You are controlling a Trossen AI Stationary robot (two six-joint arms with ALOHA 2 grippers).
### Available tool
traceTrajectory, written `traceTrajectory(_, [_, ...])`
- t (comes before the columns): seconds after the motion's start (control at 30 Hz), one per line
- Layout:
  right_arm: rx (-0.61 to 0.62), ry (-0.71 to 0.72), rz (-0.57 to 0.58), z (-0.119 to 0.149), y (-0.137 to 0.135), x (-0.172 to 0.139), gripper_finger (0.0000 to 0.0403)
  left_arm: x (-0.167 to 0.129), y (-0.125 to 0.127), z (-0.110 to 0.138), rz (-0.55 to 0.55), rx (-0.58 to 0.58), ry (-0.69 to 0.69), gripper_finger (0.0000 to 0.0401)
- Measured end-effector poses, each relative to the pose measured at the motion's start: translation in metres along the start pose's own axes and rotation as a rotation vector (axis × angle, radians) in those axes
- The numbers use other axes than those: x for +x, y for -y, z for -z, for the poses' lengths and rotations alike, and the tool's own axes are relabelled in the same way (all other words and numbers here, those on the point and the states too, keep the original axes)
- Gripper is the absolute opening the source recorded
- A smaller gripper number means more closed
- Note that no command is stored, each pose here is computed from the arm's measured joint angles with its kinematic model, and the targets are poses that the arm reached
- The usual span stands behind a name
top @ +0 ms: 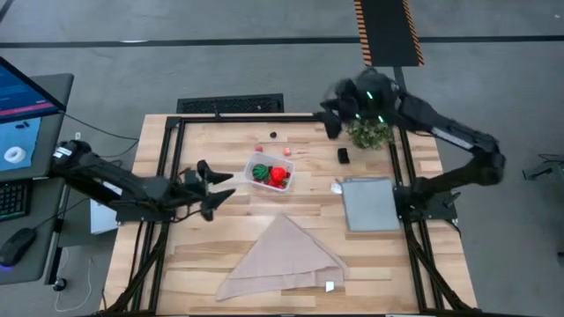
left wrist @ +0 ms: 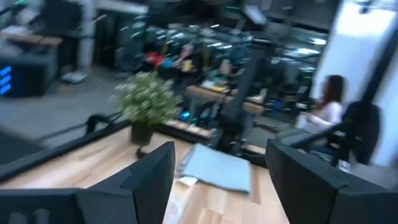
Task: Pick and placing Produce into tupperware
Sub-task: Put the blackberry into the transparent bin
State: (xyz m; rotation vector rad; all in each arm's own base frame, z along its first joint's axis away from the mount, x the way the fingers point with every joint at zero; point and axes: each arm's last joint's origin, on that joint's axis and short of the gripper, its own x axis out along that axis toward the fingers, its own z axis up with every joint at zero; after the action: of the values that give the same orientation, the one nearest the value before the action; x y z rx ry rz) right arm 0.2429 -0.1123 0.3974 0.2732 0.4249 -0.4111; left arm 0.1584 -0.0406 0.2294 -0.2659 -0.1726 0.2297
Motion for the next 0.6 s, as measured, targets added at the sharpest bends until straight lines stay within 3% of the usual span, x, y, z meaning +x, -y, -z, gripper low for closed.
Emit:
traceTrajectory(0.13, [0.015, -0.123, -0.044, -0.023, 0.027, 0.038, 0.0248, -0.013, 0.0, -0.003, 0.102, 0.078, 0.04, 0.0241])
traceTrajectory(0.27, [0.046, -0.228, -0.086, -0.048, 0.056, 0.073, 0.0248, -0.019, -0.002, -0.007, 0.115, 0.076, 0.073, 0.0241])
traceTrajectory(0.4, [0.091, -0.4, -0.045, -0.056, 0.09, 0.111, 0.0248, -0.026, -0.005, -0.004, 0.203, 0.071, 0.081, 0.0241])
traceTrajectory(0.6, [0.118, -0.483, -0.027, -0.05, 0.119, 0.154, 0.0249, -0.032, -0.007, -0.007, 0.275, 0.056, 0.108, 0.0241])
